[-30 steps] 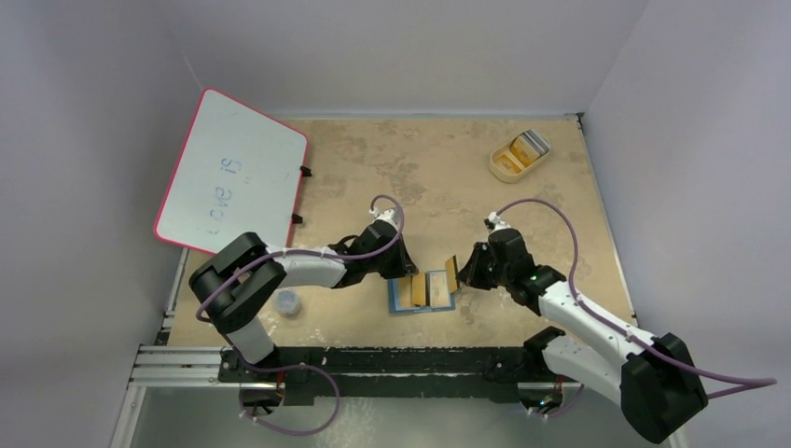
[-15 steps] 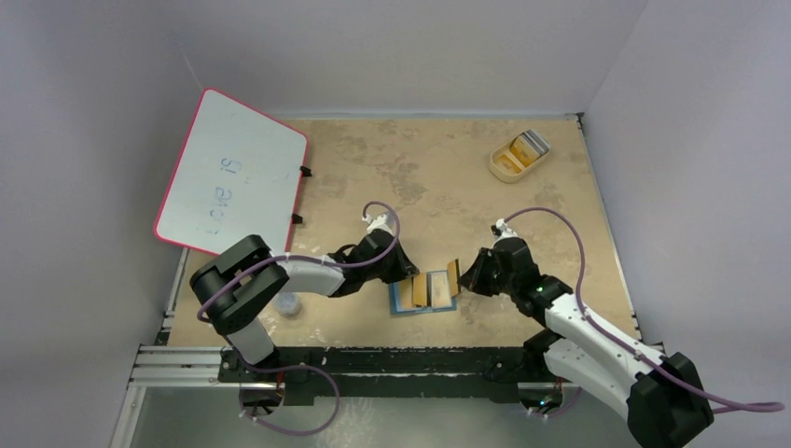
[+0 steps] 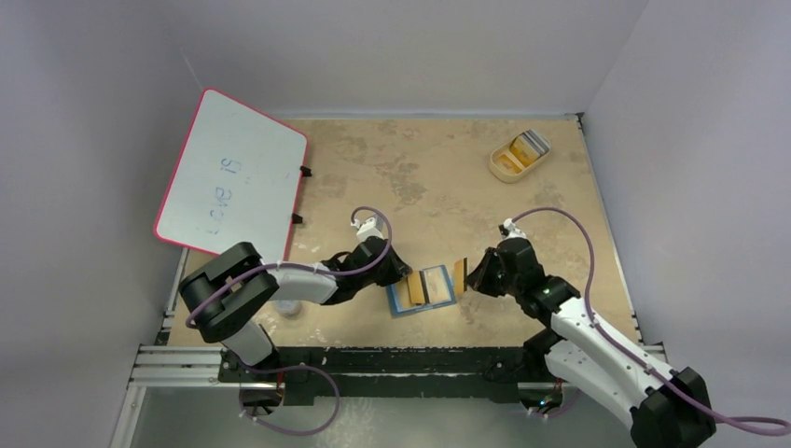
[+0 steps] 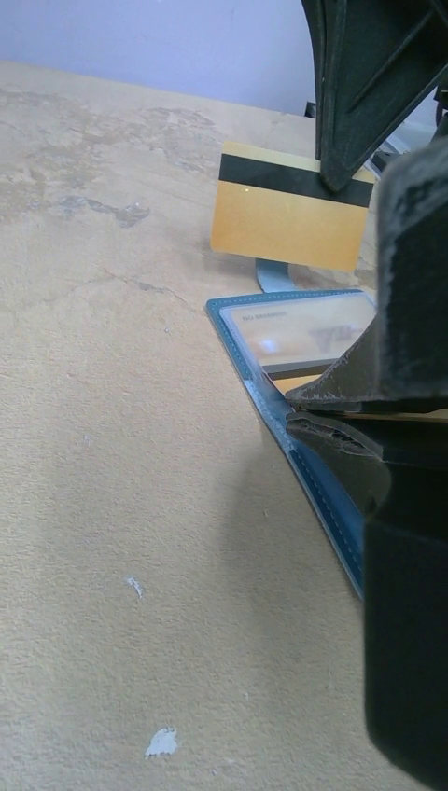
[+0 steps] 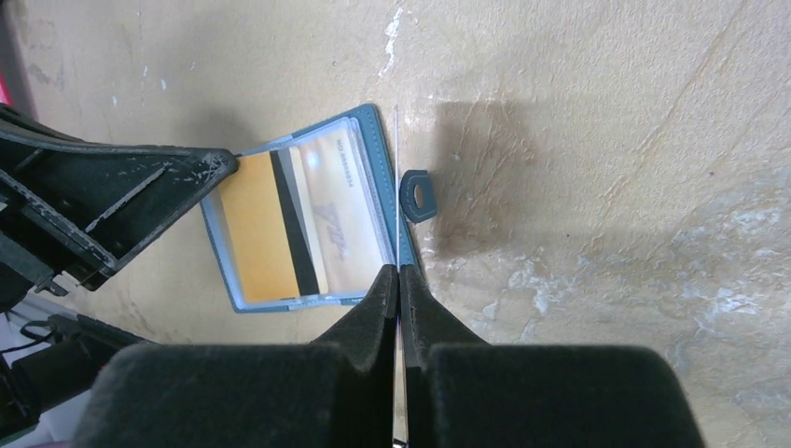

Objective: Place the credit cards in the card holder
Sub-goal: Insert the credit card into the card holder.

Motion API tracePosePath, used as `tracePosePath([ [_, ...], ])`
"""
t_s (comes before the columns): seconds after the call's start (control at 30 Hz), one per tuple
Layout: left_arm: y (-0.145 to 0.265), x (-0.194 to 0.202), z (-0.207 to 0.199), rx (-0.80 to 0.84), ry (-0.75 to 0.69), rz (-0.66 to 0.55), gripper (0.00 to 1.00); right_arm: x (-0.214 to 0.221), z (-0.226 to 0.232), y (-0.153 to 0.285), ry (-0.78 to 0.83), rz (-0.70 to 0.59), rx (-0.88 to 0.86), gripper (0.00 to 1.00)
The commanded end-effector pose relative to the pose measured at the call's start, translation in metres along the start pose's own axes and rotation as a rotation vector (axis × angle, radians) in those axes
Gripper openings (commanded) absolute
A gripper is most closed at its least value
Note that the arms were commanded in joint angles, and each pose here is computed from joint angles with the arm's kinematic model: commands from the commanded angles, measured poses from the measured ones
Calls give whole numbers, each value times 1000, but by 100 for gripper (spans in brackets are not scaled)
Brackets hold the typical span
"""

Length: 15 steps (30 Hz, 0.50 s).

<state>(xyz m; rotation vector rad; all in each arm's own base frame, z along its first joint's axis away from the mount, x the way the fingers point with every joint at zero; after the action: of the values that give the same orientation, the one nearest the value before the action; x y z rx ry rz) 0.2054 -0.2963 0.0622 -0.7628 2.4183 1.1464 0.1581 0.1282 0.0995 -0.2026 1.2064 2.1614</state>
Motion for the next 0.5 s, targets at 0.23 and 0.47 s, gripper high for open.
tracePosePath([
  [0.23,4,-20,-5,-20,1,-122,0,5,9,-8,65,60,23,0],
  [0.47,-3,-22,-12,9,3,-125,0,28,25,-15,54,131,-66,0],
])
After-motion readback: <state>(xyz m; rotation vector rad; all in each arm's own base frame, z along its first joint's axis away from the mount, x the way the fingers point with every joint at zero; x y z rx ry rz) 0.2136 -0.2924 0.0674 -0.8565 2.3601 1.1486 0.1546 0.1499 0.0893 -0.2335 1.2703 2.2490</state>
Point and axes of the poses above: each gripper's point midway between its finger pads, its own y axis back along the fingers, its own z axis along the line the jaws close on, x = y × z, the point moved 5 cm from there along y, back along the fingers, and after that the axes turned 7 degrees about -y, right-handed, at the moved point
